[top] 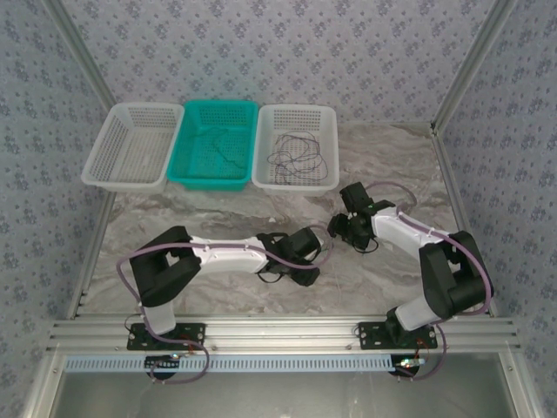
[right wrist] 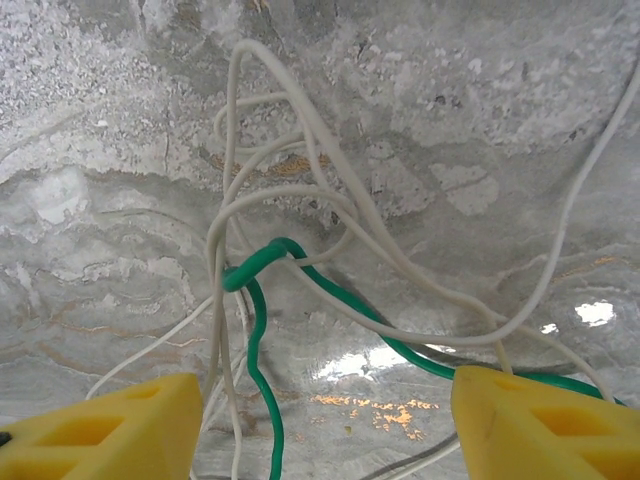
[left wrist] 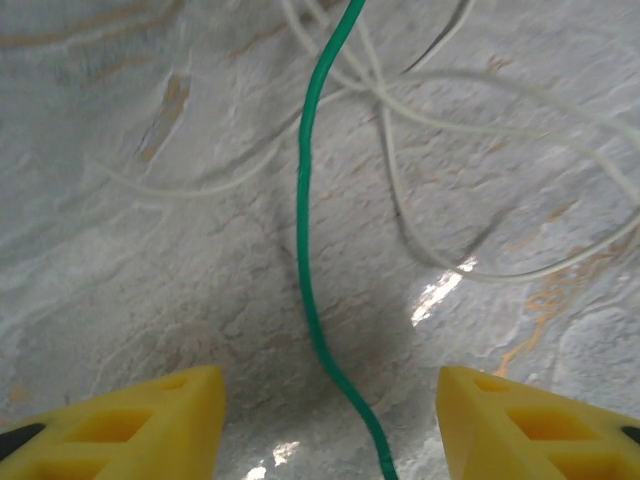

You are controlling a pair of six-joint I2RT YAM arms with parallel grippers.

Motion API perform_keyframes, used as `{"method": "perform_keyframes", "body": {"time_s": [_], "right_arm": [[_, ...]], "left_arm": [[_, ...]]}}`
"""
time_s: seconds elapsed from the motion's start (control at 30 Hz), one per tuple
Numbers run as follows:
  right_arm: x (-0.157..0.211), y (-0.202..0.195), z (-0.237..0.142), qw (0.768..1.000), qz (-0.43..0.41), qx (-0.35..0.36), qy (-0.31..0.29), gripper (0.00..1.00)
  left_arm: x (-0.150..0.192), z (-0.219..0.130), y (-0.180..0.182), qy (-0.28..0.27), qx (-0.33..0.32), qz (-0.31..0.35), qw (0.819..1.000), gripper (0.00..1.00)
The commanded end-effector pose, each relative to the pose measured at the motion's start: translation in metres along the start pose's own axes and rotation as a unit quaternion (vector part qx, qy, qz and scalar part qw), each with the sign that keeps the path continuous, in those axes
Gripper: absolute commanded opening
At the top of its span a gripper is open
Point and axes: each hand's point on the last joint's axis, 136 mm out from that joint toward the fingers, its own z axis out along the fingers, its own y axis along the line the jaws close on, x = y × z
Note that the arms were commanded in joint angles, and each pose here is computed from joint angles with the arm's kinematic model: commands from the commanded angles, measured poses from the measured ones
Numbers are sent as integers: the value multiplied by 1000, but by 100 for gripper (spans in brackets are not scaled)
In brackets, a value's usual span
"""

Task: Untangle the cables

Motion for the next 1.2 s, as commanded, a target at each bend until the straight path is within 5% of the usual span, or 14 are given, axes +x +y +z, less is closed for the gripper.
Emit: {"method": "perform_keyframes", "body": {"time_s": [0.0,0.47,0.63,0.83,1.03,1.17], "right_arm": [[-2,-2,-4,1000,9,12,-6,68],[0,-10,-3,999,12,29,-6,68],[0,-20,-4,998,17,50,-16,68],[2,-76,-3,986,100,125,-37,69],[-1,-114,-11,977,161,131,-49,70],[-20,-104,-30,983,137,88,-80,67]], "left_arm": [[1,3,4,11,-15,-12,1000,57],[-4,9,-3,15,-2,-4,1000,0],[-29,-23,-2,-38,-10,7,999,0],[-63,-88,15,-122,-20,4,992,0],[-84,-161,44,-210,-6,-37,977,0],[-88,-197,53,-252,-2,-29,967,0]]}}
